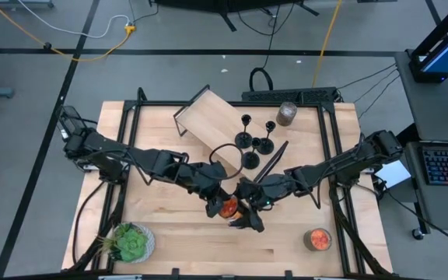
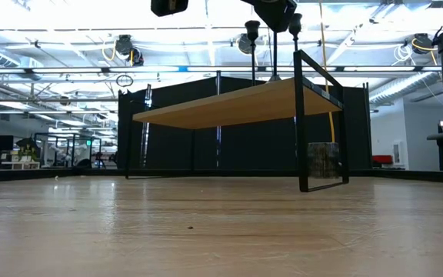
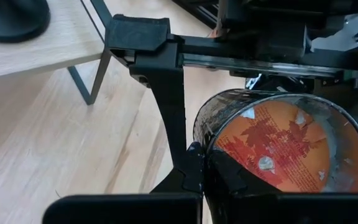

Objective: Pick & Place candle stick holders
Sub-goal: Put the left orange scented candle on the shelf

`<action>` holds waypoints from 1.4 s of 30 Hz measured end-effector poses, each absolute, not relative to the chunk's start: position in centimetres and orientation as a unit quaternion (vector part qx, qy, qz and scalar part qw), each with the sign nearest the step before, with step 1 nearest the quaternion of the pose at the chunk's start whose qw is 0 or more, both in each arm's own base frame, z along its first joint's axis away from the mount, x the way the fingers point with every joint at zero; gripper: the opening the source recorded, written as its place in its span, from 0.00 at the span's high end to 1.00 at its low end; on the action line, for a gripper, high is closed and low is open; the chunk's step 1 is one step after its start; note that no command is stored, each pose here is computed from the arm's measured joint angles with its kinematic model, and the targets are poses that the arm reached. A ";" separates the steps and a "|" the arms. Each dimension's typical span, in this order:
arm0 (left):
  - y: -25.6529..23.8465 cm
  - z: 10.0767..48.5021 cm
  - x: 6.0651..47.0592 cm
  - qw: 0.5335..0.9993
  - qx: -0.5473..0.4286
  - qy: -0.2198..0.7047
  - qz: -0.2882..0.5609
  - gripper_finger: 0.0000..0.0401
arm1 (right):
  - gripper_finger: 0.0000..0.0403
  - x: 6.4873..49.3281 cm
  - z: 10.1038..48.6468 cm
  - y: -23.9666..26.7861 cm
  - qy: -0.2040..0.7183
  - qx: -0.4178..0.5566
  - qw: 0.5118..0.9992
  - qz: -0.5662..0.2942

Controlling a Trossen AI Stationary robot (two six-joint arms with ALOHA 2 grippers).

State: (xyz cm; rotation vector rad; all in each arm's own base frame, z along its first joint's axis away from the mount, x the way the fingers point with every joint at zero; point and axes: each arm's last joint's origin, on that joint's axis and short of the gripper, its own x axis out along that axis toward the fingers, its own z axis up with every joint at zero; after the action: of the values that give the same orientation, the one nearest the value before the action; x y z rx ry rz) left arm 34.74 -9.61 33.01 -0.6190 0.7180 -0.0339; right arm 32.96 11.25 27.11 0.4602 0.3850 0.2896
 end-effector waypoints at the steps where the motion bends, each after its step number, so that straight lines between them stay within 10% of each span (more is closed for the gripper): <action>1: -9.6 33.0 34.8 0.890 -0.298 0.345 -0.016 1.00 | 0.01 33.0 27.1 11.2 0.189 0.226 0.945 0.142; 42: -9.6 33.2 34.9 0.896 -0.294 0.333 -0.023 1.00 | 0.16 33.0 27.2 11.2 0.194 0.265 0.933 0.147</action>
State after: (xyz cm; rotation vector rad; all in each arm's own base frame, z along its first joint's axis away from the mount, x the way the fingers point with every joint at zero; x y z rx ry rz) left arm 34.94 -9.58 33.22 -0.6098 0.6902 -0.0480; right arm 32.99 11.17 27.22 0.5420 0.3963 0.2999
